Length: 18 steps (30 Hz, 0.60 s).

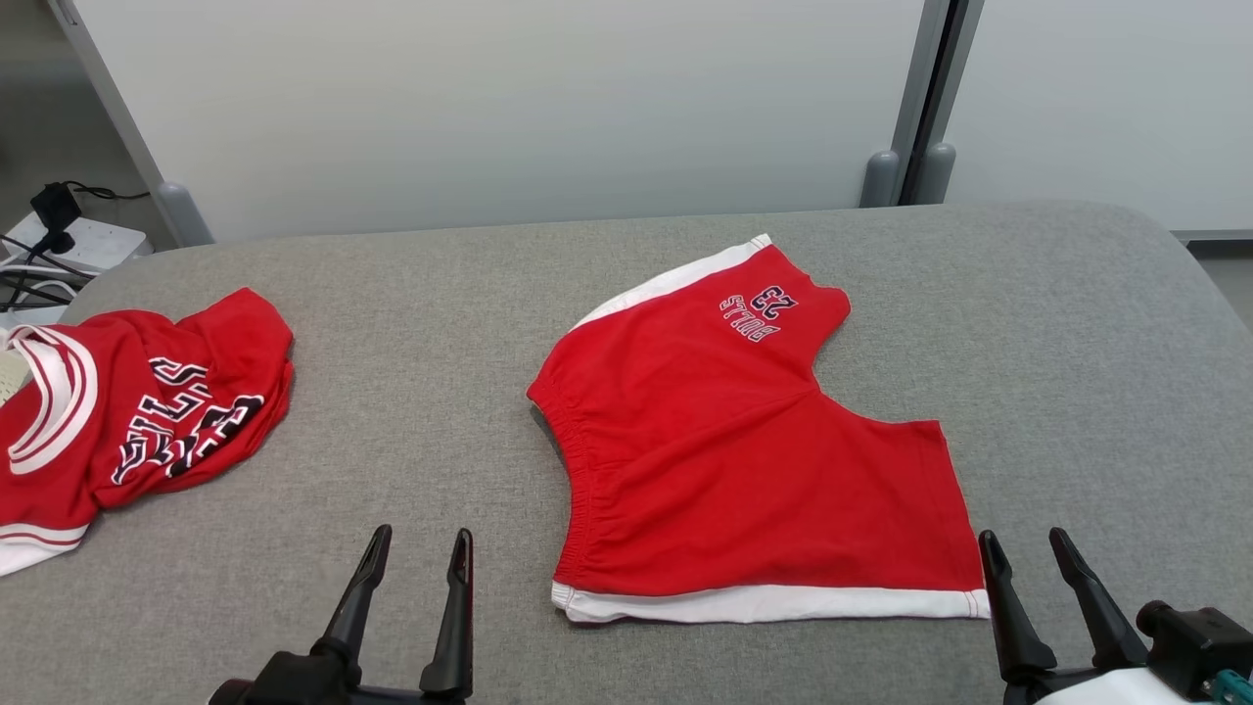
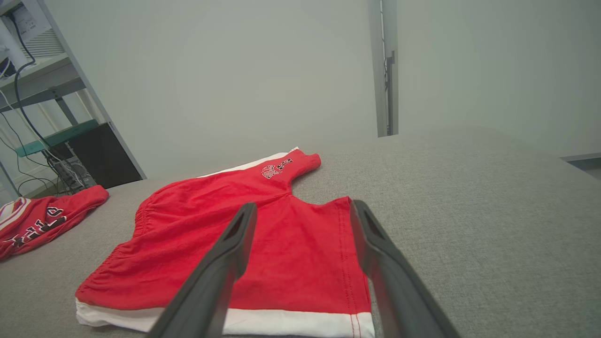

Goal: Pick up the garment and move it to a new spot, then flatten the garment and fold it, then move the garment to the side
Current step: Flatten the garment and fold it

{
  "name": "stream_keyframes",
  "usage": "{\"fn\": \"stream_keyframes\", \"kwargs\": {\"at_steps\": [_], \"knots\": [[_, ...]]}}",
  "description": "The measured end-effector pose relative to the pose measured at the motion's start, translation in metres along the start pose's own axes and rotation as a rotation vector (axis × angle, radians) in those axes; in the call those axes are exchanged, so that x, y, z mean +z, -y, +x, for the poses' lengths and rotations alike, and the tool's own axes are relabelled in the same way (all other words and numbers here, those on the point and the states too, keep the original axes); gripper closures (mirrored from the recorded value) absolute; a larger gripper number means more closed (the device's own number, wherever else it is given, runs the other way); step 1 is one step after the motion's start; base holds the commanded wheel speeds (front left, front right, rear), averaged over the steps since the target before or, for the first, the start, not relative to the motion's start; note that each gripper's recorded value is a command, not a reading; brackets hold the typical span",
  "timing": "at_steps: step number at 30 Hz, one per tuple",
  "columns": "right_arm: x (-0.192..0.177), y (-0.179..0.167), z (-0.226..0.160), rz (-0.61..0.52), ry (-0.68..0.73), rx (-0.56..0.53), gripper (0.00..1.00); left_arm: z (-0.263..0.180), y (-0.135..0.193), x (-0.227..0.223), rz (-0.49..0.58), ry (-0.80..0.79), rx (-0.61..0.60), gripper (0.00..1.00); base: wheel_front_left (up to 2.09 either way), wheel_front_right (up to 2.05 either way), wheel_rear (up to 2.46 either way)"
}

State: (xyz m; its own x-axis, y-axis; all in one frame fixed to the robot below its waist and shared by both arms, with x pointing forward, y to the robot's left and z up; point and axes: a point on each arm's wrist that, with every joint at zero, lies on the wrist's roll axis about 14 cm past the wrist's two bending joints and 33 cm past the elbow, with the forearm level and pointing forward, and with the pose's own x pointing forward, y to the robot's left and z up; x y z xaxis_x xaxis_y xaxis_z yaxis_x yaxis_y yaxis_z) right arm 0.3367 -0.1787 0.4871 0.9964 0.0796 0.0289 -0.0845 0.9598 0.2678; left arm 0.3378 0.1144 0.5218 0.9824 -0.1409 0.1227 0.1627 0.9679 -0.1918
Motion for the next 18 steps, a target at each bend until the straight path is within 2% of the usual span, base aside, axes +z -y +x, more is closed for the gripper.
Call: {"fn": "stream_keyframes", "kwargs": {"at_steps": [10,18], "knots": [[-0.0042,-0.0006,0.0026,0.004,-0.013,0.001,0.0,-0.0007,0.0027,-0.0078,0.013,-0.024,-0.009,0.0,0.0,0.0,0.0],[-0.0065,-0.0037,0.0043,0.005,-0.021,0.011,0.0,-0.0006,-0.0062,-0.0057,0.034,-0.018,0.04,0.0,0.0,0.0,0.0]]}}
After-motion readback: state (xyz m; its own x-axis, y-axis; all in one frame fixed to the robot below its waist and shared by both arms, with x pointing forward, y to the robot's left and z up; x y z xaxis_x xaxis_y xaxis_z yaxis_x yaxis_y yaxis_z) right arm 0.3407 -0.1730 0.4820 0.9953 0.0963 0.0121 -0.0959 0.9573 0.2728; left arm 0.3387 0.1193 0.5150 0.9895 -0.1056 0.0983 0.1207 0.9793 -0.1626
